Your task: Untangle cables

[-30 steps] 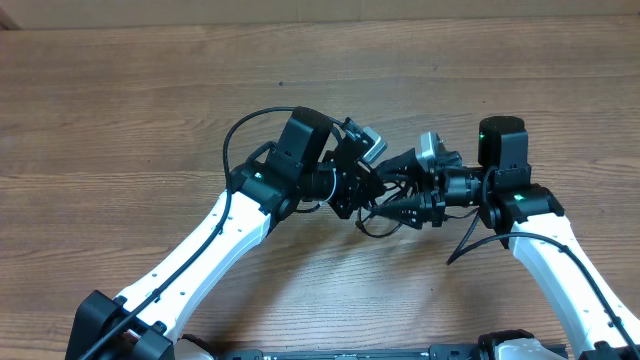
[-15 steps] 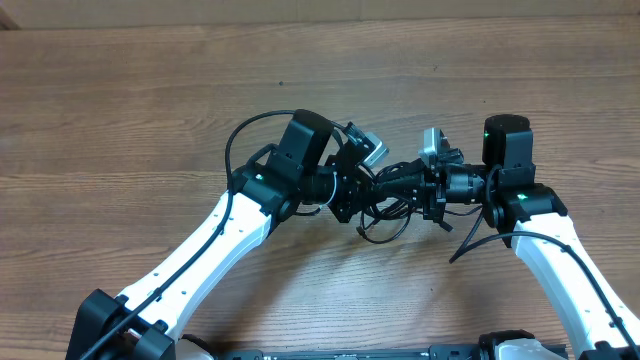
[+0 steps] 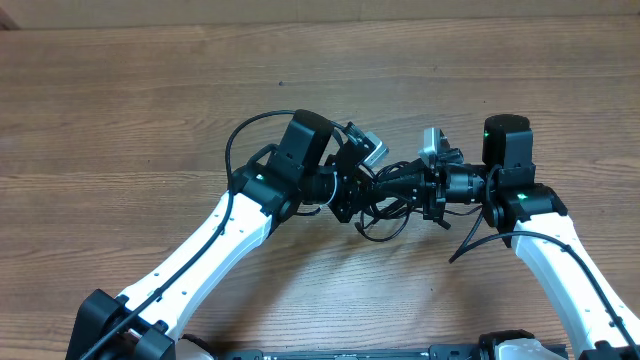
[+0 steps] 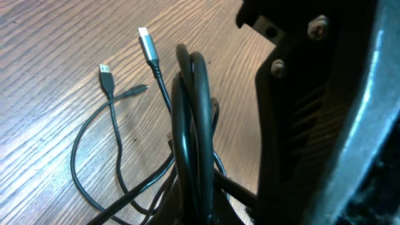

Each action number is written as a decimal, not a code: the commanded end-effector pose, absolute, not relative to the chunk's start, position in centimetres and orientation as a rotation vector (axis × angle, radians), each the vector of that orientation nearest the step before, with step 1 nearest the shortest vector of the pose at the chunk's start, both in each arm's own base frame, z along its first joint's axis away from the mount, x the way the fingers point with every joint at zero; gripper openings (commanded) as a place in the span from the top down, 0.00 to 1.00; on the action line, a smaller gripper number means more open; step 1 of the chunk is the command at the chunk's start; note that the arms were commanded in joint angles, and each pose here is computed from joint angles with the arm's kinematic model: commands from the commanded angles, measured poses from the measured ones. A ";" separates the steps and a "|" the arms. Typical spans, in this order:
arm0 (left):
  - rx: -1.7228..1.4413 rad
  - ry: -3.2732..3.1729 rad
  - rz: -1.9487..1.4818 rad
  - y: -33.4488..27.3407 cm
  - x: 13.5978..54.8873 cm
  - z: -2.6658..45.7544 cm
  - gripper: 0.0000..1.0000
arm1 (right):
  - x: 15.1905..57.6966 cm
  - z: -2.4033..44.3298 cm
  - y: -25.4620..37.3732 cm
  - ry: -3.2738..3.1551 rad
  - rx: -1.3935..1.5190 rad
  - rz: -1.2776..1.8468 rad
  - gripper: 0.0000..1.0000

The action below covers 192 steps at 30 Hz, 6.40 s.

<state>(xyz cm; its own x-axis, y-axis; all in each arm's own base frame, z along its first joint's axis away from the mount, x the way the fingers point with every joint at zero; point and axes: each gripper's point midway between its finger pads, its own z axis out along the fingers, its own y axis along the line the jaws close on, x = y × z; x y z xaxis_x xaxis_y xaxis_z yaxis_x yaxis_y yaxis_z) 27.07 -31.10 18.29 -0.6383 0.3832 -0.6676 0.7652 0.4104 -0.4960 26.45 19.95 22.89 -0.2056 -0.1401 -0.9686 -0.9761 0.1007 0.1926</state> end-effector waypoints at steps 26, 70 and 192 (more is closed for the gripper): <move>0.610 2.338 -0.461 -24.8 34.7 16.2 0.96 | 22.4 25.6 20.3 1.454 -1.103 1.620 0.96; 0.276 2.619 -0.484 -22.5 31.9 13.3 0.96 | 30.8 19.3 17.4 2.143 -0.448 1.272 0.00; 0.057 2.732 0.450 -11.0 27.4 12.4 0.96 | 36.6 11.1 -1.6 2.300 0.564 0.947 0.00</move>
